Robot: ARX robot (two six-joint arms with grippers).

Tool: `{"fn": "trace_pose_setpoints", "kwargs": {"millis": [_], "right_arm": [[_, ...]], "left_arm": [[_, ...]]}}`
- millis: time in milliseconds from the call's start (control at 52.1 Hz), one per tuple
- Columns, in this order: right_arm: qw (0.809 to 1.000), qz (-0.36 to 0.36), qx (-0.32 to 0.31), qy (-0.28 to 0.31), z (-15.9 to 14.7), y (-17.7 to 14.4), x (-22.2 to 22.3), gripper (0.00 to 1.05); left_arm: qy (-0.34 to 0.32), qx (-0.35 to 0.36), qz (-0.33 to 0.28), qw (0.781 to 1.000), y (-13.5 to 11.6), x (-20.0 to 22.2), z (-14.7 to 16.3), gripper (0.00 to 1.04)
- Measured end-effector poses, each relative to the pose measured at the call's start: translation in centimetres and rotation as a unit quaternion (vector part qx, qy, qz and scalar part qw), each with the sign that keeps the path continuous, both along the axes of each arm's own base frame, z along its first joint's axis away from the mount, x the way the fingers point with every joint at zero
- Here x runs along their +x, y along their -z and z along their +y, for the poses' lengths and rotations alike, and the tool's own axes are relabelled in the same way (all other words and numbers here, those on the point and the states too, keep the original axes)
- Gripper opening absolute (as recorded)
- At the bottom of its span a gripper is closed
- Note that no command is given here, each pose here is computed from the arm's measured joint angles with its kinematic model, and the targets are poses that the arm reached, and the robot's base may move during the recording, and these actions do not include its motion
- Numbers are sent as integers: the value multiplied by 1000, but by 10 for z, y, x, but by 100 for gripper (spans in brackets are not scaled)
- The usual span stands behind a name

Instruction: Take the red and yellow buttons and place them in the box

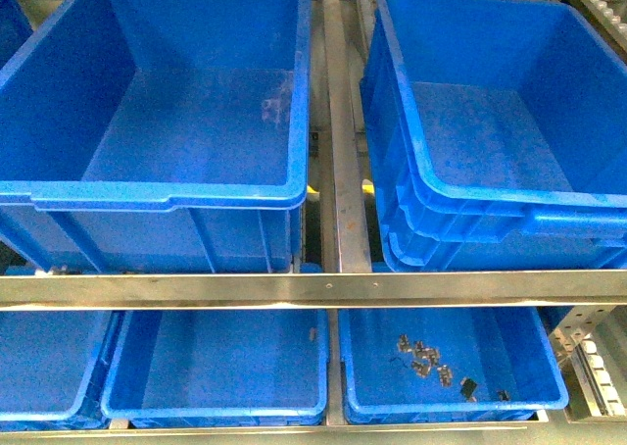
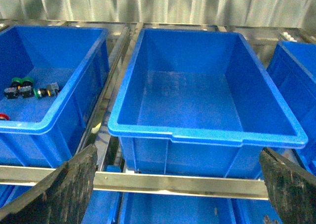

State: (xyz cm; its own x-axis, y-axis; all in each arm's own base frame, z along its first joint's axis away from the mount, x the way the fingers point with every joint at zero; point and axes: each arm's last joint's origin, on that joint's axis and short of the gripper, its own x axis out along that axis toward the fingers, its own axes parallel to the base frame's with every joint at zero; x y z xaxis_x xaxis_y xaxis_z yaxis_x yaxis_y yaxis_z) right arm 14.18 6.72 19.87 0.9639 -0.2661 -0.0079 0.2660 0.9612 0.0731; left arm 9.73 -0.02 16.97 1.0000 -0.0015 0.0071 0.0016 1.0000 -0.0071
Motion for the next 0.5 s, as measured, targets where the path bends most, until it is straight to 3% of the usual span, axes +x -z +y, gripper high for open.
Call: {"fn": "trace_pose_setpoints", "kwargs": {"millis": [230, 499], "right_arm": [[998, -7, 56, -14, -11, 6, 16, 24], [990, -19, 138, -9, -30, 16, 78, 24]], "left_arm": [[0, 0, 0, 1000, 0, 0, 0, 97], [0, 0, 0, 1000, 0, 0, 0, 97]]}}
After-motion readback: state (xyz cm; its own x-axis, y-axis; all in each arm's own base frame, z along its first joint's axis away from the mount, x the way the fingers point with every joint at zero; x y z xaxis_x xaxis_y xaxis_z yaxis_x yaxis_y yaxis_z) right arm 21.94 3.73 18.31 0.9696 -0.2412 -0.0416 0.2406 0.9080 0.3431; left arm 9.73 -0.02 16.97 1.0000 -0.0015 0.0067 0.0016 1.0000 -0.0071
